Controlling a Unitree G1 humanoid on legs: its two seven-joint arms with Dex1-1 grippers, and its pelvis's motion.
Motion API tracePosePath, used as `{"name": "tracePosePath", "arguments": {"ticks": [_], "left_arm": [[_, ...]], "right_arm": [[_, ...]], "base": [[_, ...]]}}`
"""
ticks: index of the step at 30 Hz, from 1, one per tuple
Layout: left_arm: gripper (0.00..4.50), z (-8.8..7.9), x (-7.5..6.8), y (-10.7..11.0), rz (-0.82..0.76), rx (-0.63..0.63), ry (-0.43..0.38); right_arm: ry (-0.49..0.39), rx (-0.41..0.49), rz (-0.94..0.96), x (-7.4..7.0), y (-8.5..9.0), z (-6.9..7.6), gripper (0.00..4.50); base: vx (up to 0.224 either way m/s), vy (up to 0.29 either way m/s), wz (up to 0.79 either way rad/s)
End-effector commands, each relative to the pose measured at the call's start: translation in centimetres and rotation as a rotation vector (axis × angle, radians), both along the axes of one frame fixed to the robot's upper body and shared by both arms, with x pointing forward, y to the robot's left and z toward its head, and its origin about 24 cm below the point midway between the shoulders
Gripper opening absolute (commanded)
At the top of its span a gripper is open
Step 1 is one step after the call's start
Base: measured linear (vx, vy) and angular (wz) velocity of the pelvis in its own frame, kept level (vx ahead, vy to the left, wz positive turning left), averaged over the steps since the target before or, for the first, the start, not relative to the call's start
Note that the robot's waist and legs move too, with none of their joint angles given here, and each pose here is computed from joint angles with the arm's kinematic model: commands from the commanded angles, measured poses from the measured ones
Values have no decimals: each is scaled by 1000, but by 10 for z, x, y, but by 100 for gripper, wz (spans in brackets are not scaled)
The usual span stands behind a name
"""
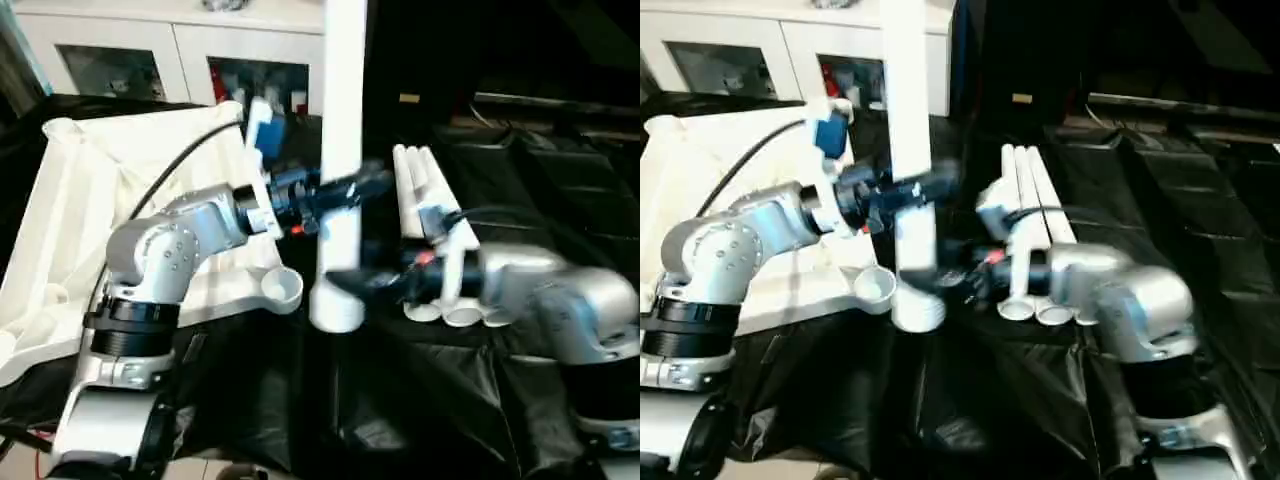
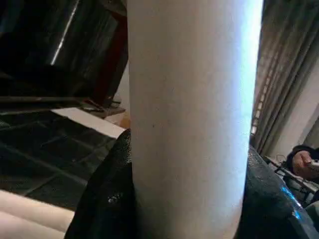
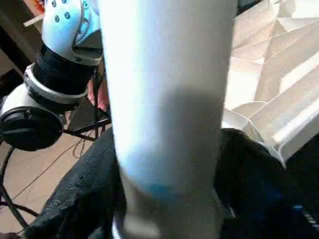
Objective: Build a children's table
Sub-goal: Pick table leg
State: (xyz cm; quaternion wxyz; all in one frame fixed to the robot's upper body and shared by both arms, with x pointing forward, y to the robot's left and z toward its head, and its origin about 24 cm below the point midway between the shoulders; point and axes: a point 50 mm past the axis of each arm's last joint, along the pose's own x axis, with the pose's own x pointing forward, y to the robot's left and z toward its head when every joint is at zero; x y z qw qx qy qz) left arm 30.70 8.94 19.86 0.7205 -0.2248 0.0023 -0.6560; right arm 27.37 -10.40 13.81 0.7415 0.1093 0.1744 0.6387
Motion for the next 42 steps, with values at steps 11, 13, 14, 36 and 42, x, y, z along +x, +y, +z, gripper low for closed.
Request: {"name": "tracePosePath", "arguments": {"ticks": [11, 13, 14, 36, 42], "left_arm": [[244, 3, 2, -4, 33, 26, -26], [261, 2, 4, -5, 58, 27, -6], [268, 1, 8, -4, 102, 31, 2], [239, -21, 51, 1, 839, 214, 142], [213, -17, 47, -6, 775, 161, 133]], "right_arm": [[-9, 14, -73, 7, 1, 1, 204], [-14, 21, -89, 8, 2, 2, 201], [-24, 26, -118, 11, 3, 2, 199], [-101, -48, -482, 41, 39, -8, 195], [-111, -58, -512, 44, 36, -9, 195]], "base": [[0, 0, 0], [0, 0, 0], [0, 0, 0], [0, 0, 0], [0, 0, 0]]}}
